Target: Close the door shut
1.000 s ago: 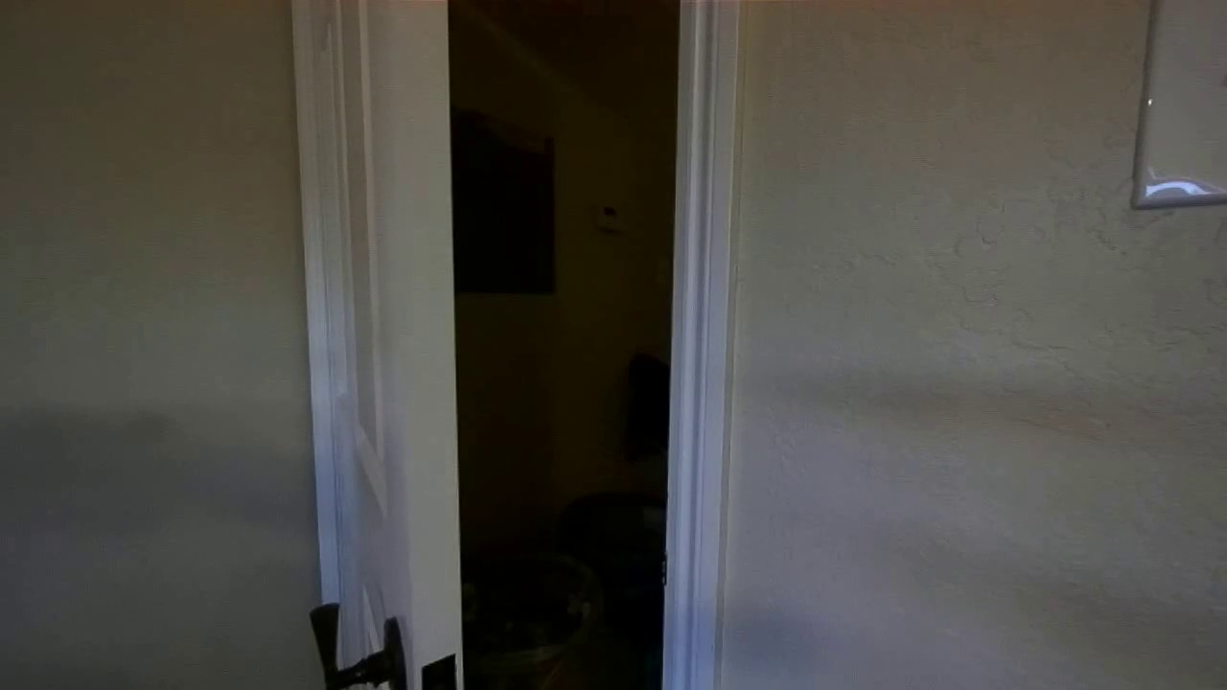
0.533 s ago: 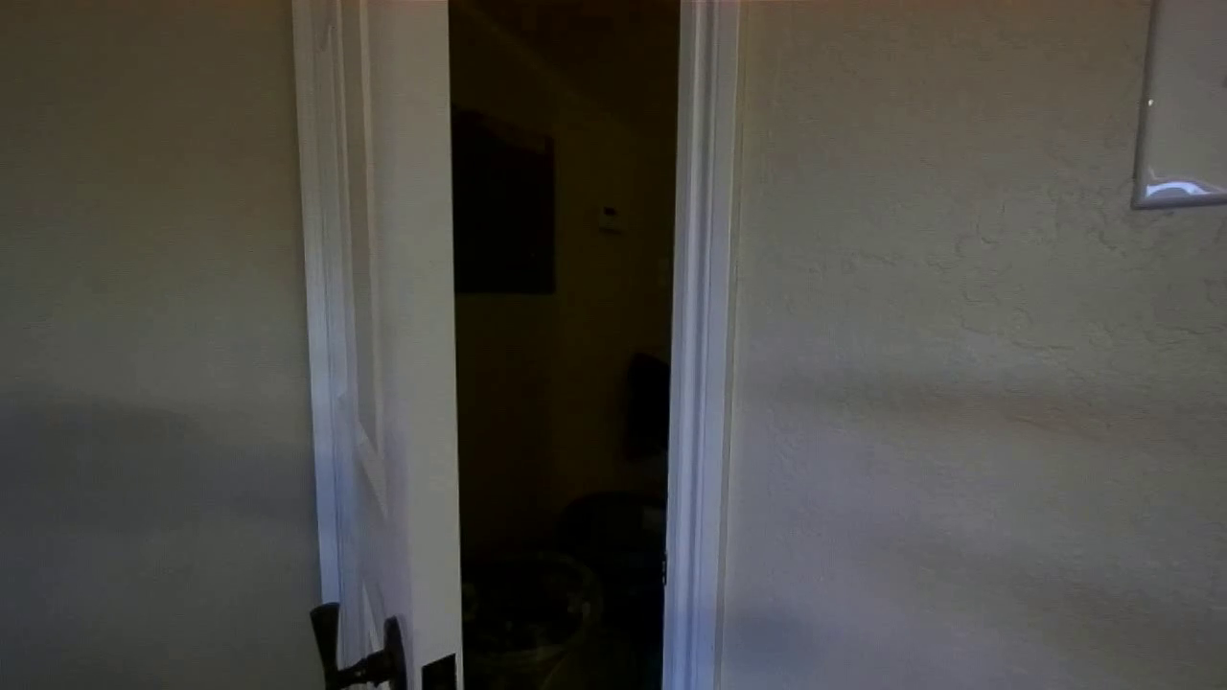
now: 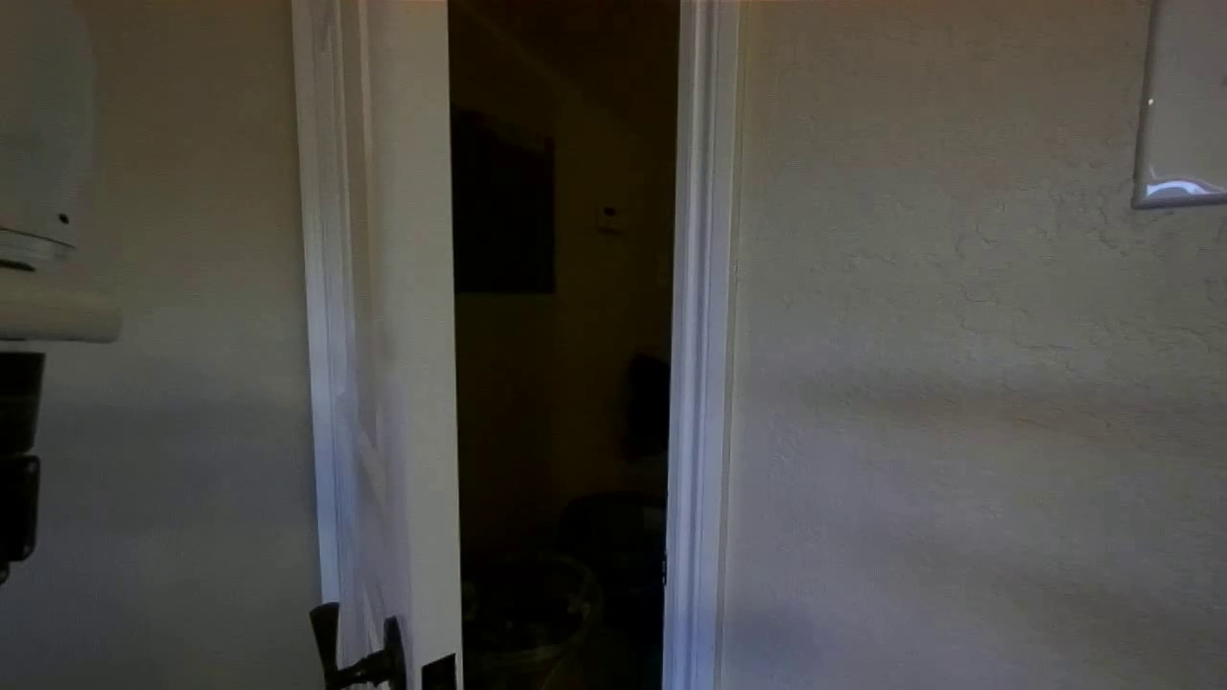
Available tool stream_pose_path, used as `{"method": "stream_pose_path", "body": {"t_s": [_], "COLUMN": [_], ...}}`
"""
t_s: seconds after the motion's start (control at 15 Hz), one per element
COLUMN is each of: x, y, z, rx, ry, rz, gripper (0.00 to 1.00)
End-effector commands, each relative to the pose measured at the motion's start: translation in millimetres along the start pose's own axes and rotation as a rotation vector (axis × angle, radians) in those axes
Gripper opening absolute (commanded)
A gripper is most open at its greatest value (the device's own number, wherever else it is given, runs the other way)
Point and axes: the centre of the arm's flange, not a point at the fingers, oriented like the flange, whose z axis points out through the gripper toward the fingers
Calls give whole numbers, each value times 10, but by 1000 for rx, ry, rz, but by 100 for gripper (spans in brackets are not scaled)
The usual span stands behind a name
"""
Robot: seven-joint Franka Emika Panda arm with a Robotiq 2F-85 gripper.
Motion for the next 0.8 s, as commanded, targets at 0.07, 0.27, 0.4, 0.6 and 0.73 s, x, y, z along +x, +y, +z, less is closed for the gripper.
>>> {"method": "stream_pose_path", "body": {"t_s": [0.07,0.27,0.4,0.6,0.73], "x": [64,93,194,365,409], "y": [-90,-114,-191,-345,-443], "z": [28,33,155,339,480], "rx": [-4,-4,32,114,160], "ry": [-10,-13,-16,-44,-51], "rz": [48,64,149,294,388], "gripper": [100,100,100,100,100]}}
